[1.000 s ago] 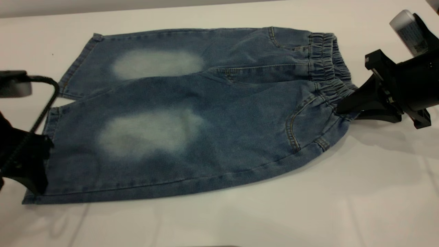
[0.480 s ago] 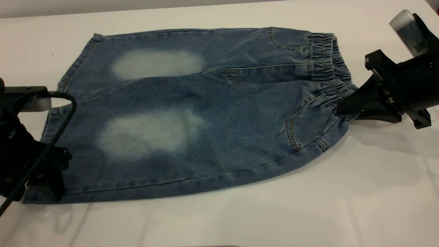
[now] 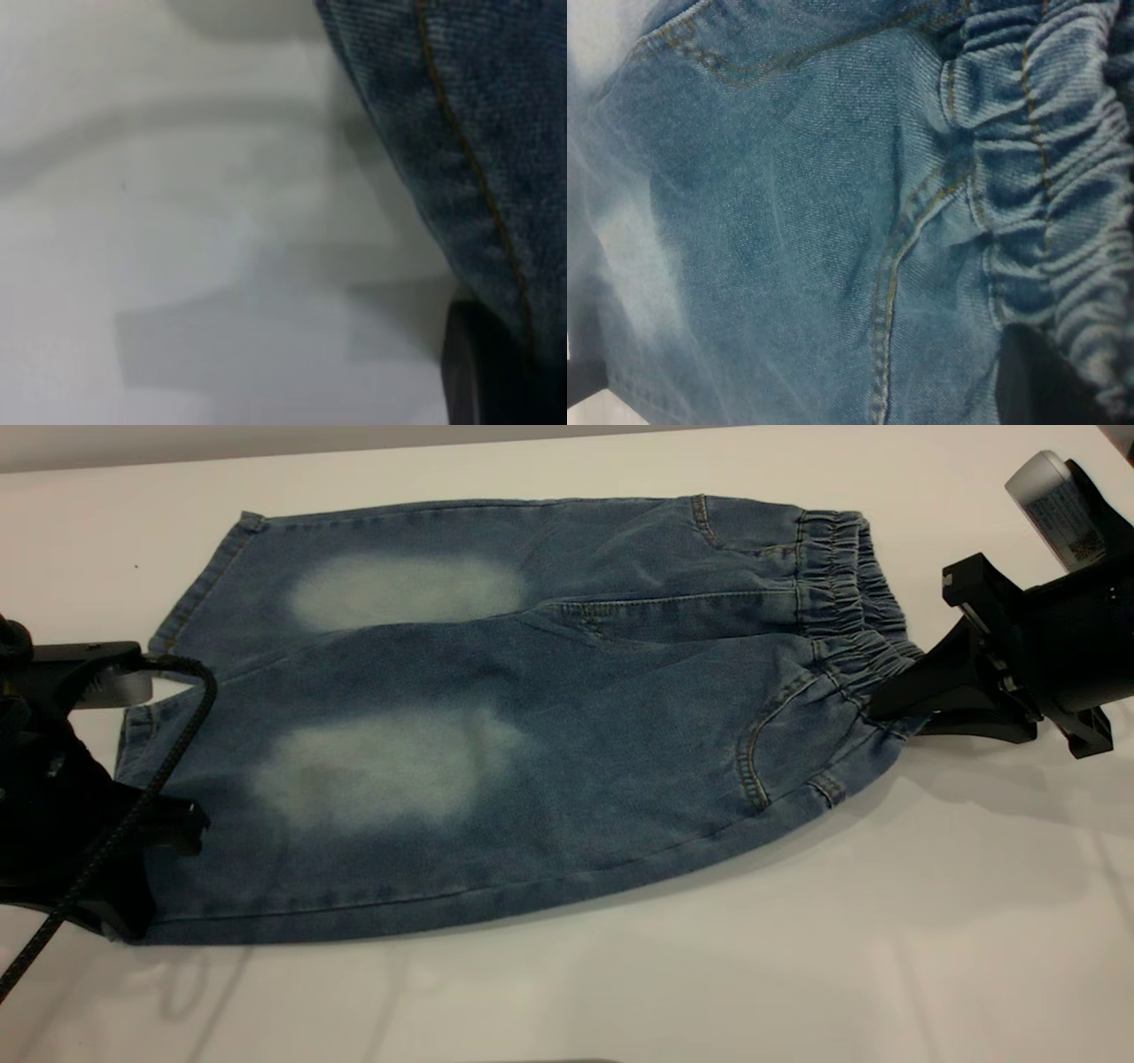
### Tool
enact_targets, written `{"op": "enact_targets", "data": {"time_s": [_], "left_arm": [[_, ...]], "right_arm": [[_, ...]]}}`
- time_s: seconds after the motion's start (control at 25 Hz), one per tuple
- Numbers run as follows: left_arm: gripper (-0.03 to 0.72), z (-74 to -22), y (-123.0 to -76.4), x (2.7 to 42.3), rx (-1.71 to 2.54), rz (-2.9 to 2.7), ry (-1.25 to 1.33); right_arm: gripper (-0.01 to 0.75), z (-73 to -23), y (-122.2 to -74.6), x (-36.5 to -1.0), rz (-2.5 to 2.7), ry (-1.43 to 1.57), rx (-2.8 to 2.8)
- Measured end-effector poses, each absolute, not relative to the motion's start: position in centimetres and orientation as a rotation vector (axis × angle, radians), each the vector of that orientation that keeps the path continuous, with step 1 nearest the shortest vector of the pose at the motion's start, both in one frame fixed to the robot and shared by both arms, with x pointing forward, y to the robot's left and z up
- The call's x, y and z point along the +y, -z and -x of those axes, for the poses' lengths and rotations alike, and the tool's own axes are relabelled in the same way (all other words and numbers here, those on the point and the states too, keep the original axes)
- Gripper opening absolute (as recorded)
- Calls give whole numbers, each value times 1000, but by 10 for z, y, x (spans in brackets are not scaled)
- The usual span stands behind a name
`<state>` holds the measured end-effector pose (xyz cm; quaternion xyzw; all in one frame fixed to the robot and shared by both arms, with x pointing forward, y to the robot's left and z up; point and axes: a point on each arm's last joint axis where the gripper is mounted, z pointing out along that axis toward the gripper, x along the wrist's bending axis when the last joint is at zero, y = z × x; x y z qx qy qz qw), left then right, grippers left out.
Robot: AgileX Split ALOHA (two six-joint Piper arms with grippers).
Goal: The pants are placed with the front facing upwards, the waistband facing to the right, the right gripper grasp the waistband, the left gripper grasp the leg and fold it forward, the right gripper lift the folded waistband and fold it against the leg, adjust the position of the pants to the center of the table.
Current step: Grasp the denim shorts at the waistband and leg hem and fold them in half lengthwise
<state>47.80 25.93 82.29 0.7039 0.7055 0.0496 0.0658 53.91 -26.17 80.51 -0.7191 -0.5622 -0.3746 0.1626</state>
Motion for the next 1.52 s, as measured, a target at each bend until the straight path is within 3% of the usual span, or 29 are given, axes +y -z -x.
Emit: {"op": "enact_targets", "data": {"time_s": [0.2,0.76,1.0,1.2,1.52], "left_arm": [[53,-480,-837,261,2091,-2127,-187],[53,-443,-955,248,1931,-1999,-281],[53,-436,-974,245,1838,-1950,-342],[53,-456,-977,241,1776,-1936,-411],[52,-527,-974,223,1735,-1973,-456]], "right_arm": [[41,-540,-810,-261,2031,1082,-1629],[41,-502,-872,-258,1983,1213,-1721],[41,-498,-890,-258,1966,1272,-1773],[41,-507,-892,-262,2013,1269,-1814],[41,-535,-893,-275,2176,1237,-1845]]}}
